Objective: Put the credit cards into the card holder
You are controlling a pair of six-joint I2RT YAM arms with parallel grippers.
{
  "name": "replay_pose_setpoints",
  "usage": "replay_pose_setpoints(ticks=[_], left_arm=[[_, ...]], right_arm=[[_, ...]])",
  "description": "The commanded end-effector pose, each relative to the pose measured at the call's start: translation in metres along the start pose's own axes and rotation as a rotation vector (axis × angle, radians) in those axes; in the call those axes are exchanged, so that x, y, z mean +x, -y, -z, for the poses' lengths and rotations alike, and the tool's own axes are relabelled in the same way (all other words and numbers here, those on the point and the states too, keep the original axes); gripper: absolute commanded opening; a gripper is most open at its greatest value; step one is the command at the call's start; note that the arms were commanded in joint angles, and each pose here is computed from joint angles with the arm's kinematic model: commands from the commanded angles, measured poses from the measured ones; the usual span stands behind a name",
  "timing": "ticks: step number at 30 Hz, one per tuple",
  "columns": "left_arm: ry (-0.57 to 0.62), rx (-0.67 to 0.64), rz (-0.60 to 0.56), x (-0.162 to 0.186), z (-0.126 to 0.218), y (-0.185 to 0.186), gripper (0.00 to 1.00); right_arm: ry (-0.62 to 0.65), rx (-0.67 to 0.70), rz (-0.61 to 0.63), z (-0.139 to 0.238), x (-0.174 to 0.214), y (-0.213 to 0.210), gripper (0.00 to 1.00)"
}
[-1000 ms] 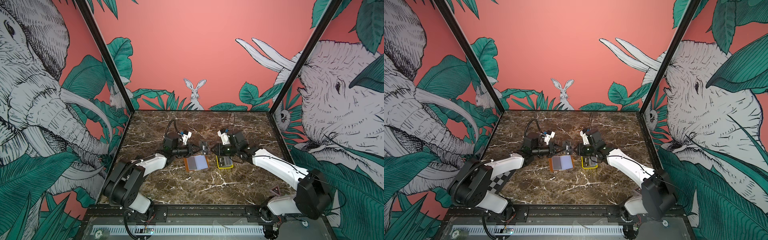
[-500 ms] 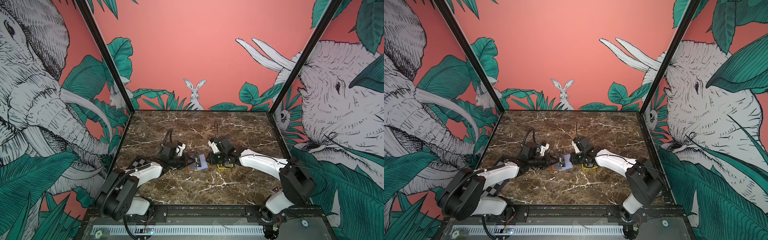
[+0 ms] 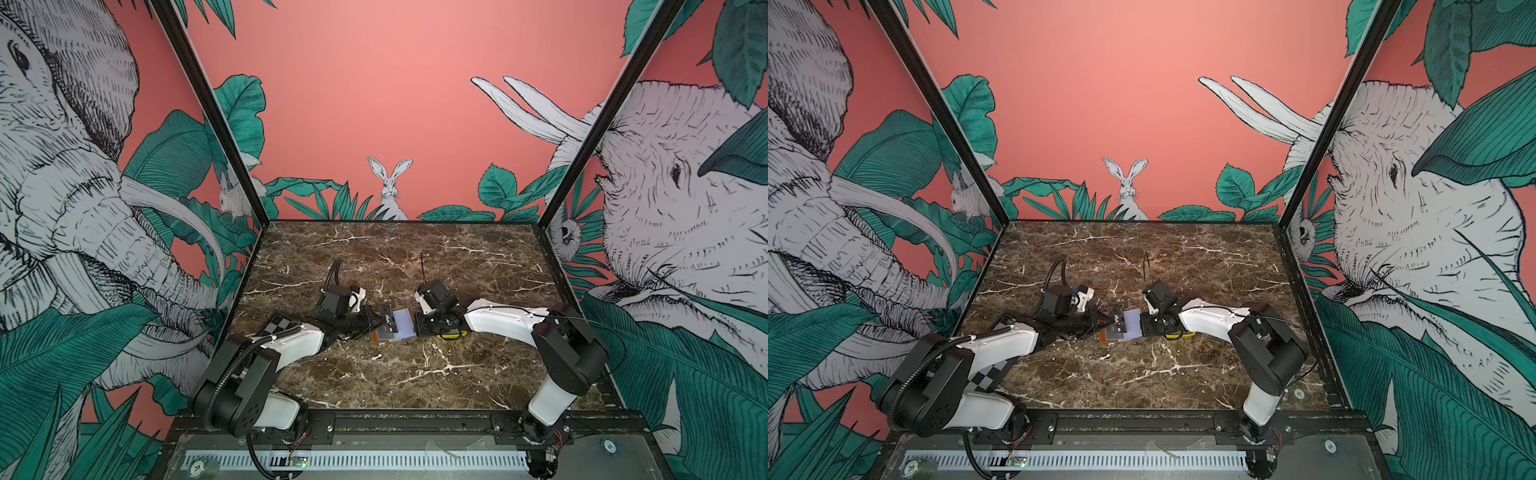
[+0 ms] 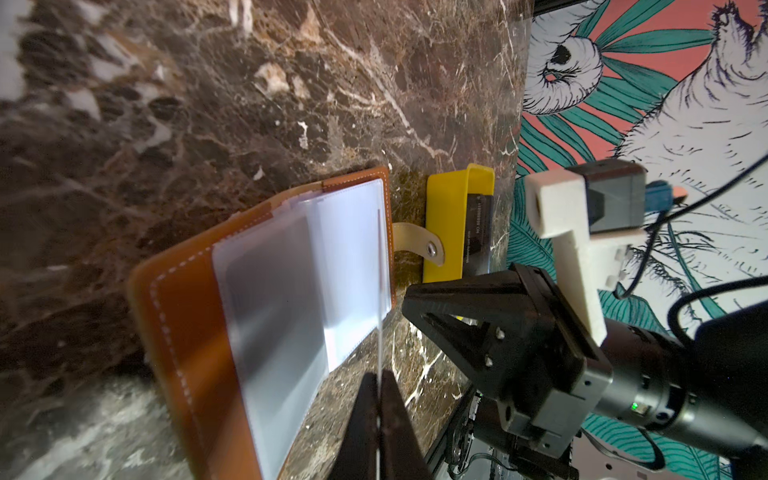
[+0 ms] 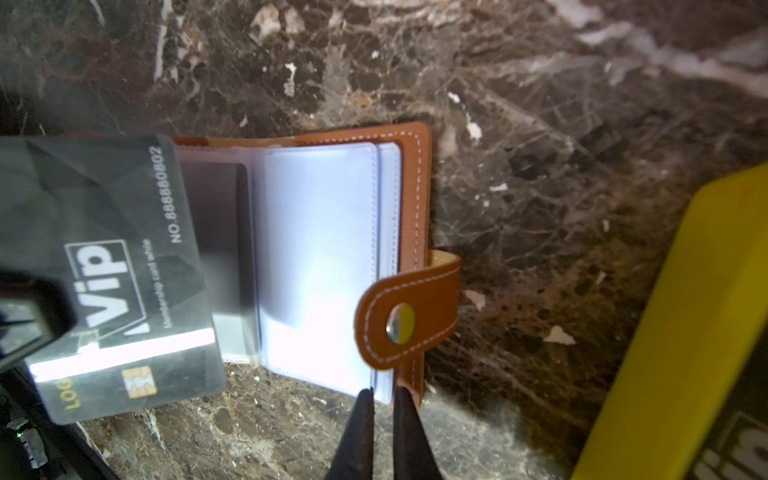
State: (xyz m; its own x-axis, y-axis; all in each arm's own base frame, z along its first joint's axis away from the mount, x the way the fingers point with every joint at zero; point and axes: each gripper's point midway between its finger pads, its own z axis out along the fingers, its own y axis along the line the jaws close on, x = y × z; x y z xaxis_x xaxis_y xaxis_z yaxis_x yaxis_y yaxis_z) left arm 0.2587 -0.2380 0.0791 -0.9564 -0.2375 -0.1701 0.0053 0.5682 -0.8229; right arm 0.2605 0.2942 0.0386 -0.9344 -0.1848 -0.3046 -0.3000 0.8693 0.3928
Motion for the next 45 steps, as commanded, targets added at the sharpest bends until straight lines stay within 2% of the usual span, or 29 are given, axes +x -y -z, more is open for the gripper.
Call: replay_pose_setpoints(ticks=[1,17,23,27,38,45], left_arm=[[0.011,0.019,-0.003,-0.001,0.0,0.0,0.07],[-0.003,-0.014,-0.046,0.0,0.0,-0.003,0.08],[0.013,-0.058,-0.004,0.0,-0.001,-0.016,0.08],[0.025,-0.014,0.027,-0.002,-0.006,-0.014,0.07],[0.034,-0.049,0.065,-0.001,-0.005,-0.021,0.0],[0.041,-0.081,0.121,0.005,-0.003,-0.033,0.0]], right_arm=[[0.007,0.031,0.009,-0.003,-0.005,0.001,0.12],[-0.067,0.155,0.049,-0.014,0.013,0.018,0.11],[-0.104,0.22,0.07,-0.015,0.02,0.025,0.11],[-0.117,0.237,0.078,-0.017,0.023,0.025,0.11],[-0.121,0.257,0.086,-0.016,0.025,0.027,0.1],[-0.122,0.257,0.085,-0.018,0.026,0.027,0.1]])
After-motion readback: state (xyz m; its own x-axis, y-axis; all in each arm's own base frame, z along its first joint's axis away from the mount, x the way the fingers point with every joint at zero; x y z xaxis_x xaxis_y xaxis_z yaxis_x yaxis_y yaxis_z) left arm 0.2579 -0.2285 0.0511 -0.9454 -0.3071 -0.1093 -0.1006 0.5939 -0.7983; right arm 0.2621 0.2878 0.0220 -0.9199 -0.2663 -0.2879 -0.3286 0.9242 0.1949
